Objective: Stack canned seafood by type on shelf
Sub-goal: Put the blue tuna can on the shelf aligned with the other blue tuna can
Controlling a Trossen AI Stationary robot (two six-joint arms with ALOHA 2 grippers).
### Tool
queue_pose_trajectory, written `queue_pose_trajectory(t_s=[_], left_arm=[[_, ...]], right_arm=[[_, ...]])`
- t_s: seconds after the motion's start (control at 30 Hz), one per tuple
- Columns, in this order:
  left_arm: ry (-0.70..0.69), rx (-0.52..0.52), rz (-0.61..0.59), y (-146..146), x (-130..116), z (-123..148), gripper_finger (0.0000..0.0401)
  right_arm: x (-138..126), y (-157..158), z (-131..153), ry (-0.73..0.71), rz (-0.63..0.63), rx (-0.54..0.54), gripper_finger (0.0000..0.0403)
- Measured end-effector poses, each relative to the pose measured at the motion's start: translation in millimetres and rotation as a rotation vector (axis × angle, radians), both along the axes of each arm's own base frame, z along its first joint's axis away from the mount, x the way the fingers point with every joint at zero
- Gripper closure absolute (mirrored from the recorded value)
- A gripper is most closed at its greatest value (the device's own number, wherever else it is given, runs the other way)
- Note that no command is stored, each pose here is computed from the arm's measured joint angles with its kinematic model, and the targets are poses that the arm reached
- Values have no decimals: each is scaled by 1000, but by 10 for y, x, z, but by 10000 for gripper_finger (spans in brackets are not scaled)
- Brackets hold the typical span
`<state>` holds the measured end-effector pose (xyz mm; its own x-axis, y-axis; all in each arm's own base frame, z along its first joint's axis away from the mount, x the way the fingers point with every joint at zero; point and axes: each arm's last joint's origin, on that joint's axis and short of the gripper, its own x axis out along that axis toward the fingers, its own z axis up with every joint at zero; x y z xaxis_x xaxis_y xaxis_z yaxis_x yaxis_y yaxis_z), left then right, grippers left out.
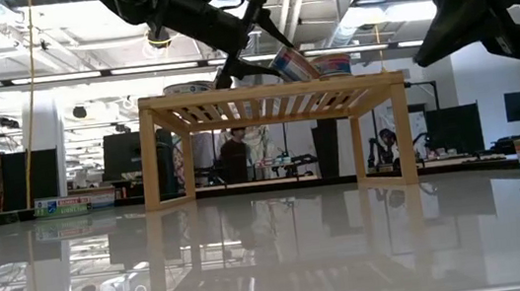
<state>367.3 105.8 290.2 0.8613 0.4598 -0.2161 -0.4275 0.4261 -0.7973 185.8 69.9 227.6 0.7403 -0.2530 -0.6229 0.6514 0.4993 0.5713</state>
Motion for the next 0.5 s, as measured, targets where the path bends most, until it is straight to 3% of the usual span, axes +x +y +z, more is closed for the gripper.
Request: queue_pose_trajectory(t_s=[0.23, 0.5], left_arm=[[15, -11, 5, -3, -4, -17, 168], [36, -7, 18, -3, -14, -26, 104]], right_arm=[[0, 0, 0, 0, 1, 0, 380], [0, 0, 0, 2, 6, -5, 380]])
